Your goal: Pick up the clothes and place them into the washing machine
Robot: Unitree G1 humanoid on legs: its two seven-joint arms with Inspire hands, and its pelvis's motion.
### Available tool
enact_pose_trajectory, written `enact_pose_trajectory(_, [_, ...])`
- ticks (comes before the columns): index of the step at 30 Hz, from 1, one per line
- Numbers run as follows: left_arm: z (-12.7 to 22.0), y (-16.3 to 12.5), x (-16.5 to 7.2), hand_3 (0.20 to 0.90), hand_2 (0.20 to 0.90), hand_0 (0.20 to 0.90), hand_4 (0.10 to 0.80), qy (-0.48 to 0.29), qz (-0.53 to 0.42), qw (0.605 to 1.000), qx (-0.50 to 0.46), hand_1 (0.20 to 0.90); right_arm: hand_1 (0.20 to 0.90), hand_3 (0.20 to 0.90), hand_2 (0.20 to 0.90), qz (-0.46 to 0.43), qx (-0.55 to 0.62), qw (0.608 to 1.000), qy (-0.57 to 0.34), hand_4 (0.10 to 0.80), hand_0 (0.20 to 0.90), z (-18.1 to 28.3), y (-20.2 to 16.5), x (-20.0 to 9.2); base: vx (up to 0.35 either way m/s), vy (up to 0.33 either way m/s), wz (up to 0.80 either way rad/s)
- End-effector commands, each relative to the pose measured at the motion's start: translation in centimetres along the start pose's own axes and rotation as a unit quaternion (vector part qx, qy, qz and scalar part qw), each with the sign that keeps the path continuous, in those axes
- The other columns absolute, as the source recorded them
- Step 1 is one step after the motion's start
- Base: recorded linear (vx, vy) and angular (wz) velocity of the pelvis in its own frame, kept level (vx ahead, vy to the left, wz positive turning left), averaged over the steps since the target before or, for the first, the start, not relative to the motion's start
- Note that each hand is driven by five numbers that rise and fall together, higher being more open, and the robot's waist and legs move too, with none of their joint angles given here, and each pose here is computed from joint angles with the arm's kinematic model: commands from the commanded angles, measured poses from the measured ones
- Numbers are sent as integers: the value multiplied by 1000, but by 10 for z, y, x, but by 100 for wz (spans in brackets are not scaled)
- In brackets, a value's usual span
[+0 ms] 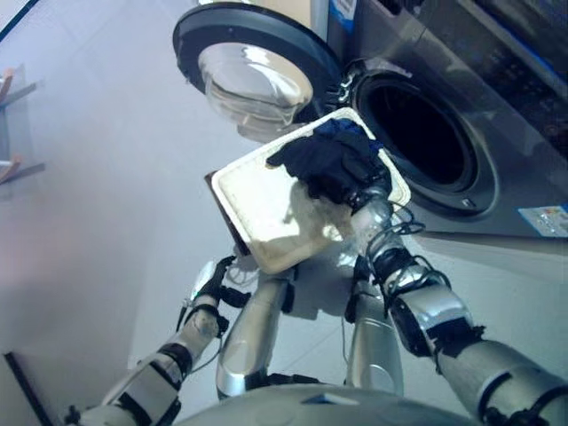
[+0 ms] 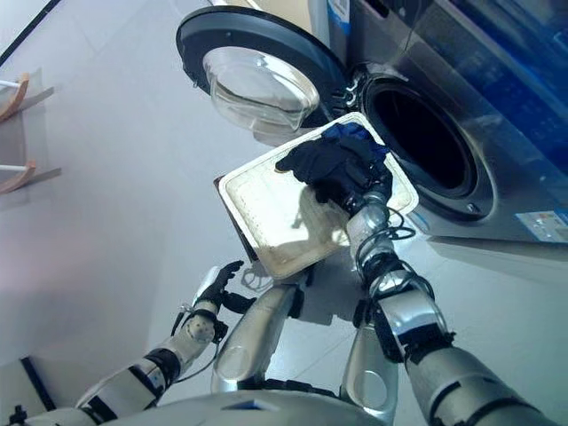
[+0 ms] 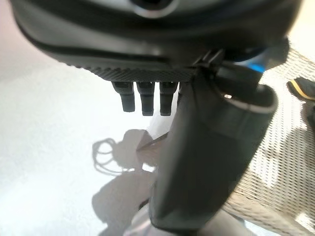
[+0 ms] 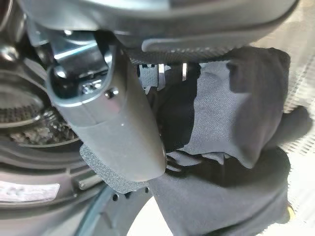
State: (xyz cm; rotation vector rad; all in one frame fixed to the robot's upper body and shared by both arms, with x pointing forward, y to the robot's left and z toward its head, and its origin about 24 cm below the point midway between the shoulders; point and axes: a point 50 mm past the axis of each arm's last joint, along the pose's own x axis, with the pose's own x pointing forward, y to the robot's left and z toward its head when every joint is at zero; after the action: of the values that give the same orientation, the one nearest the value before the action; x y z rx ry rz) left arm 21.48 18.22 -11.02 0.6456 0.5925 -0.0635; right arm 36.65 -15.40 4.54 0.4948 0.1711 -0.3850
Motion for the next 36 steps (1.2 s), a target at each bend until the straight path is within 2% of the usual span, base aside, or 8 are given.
enact_pose_trajectory(1, [-38, 10, -12, 900, 900, 900, 800, 66, 31, 997, -12, 900, 300, 300, 300, 100, -59, 988, -101, 400, 300, 34, 43, -7, -24, 0, -5])
enact_pose_trajectory(4, [-41, 14, -11, 900, 900, 900, 800, 75, 38, 996, -12, 900, 300, 300, 300, 94, -140, 981, -91, 400, 300, 27, 43, -4, -8, 1, -1])
enact_pose_trajectory(5, [-41, 19, -10, 900, 900, 900, 800, 79, 49, 996, -9, 900, 439, 439, 439, 93, -220, 967, -92, 493, 439, 26, 48, -1, 0, 0, 0])
enact_pose_trajectory(6, [-42, 20, -10, 900, 900, 900, 800, 80, 51, 995, -9, 900, 900, 900, 900, 91, -277, 952, -96, 800, 900, 26, 49, 2, -18, -20, -3])
enact_pose_trajectory(9, [-42, 23, -10, 900, 900, 900, 800, 79, 58, 995, -8, 900, 900, 900, 900, 72, -321, 939, -99, 800, 900, 28, 48, 6, 0, 0, 0])
enact_pose_trajectory(21, [-21, 39, 1, 900, 900, 900, 800, 22, 78, 996, 40, 900, 900, 900, 900, -18, -643, 747, -165, 800, 900, 75, 27, 28, -9, -21, 7])
enact_pose_trajectory(27, [-6, 41, 8, 900, 900, 900, 800, 4, 75, 996, 44, 900, 900, 900, 900, -35, -691, 702, -169, 800, 900, 93, 25, 31, -13, -14, 4])
enact_pose_trajectory(36, [21, 40, 16, 900, 900, 900, 800, -39, 74, 996, 42, 900, 900, 900, 900, -77, -683, 710, -152, 800, 900, 124, 4, 37, -7, -23, 14])
